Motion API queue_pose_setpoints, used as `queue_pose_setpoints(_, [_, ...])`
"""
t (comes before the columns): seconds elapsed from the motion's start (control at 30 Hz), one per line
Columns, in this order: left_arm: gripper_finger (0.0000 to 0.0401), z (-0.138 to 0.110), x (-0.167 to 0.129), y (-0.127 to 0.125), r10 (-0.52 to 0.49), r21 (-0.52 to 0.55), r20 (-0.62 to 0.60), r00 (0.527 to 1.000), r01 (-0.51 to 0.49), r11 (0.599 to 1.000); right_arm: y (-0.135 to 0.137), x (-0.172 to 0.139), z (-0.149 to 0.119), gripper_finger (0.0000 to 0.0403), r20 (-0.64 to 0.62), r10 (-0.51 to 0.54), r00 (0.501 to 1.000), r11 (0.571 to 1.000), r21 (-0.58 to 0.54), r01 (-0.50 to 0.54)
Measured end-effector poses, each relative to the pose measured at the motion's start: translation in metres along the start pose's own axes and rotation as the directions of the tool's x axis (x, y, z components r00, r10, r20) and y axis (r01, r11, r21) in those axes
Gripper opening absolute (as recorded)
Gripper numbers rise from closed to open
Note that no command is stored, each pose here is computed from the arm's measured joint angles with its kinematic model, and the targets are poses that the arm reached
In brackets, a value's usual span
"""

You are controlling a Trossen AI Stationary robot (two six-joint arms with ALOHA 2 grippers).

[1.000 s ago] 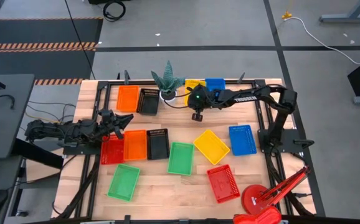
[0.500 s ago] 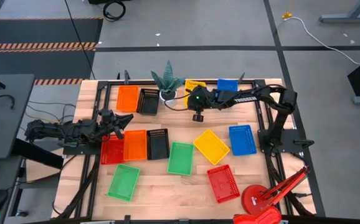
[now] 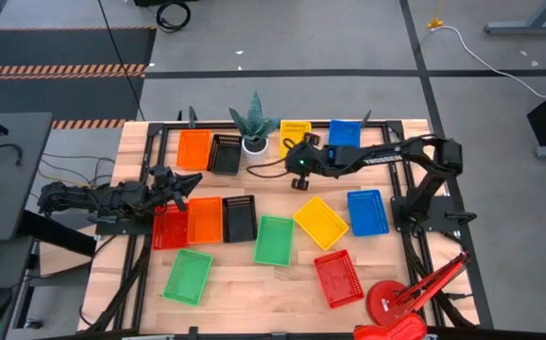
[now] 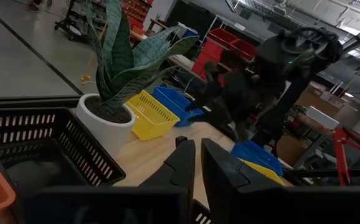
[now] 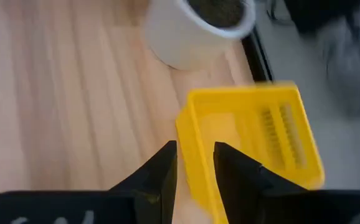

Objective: Stack baskets by color
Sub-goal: Adjust the top yellow bin, then adjust the top blue bin

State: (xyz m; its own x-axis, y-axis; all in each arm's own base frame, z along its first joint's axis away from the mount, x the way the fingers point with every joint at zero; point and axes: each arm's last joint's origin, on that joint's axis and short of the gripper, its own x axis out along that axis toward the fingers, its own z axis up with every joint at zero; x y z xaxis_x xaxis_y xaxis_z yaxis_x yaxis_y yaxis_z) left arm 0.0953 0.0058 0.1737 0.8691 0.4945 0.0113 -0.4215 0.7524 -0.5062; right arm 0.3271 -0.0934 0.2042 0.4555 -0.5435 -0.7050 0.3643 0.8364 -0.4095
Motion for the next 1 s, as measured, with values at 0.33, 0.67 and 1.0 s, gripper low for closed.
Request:
queue_pose_setpoints(0.33, [0.0040, 0.000, 0.000, 0.000, 0.000, 0.000, -0.001, 1.000, 0.000, 1.000, -0.026, 0.001, -0.036, 0.0132, -0.307, -0.121, 0.944, 0.884, 0.399, 0.243])
queue_pose_setpoints(0.67, [0.0034, 0.000, 0.000, 0.000, 0.000, 0.003, -0.001, 1.000, 0.000, 1.000, -0.039, 0.011, -0.057, 0.0207, -0.382, -0.136, 0.914, 0.849, 0.430, 0.306])
queue_pose_setpoints(1.0, [0.0036, 0.000, 0.000, 0.000, 0.000, 0.002, -0.001, 1.000, 0.000, 1.000, -0.048, 0.027, -0.079, 0.0175, -0.376, -0.068, 0.924, 0.860, 0.447, 0.245])
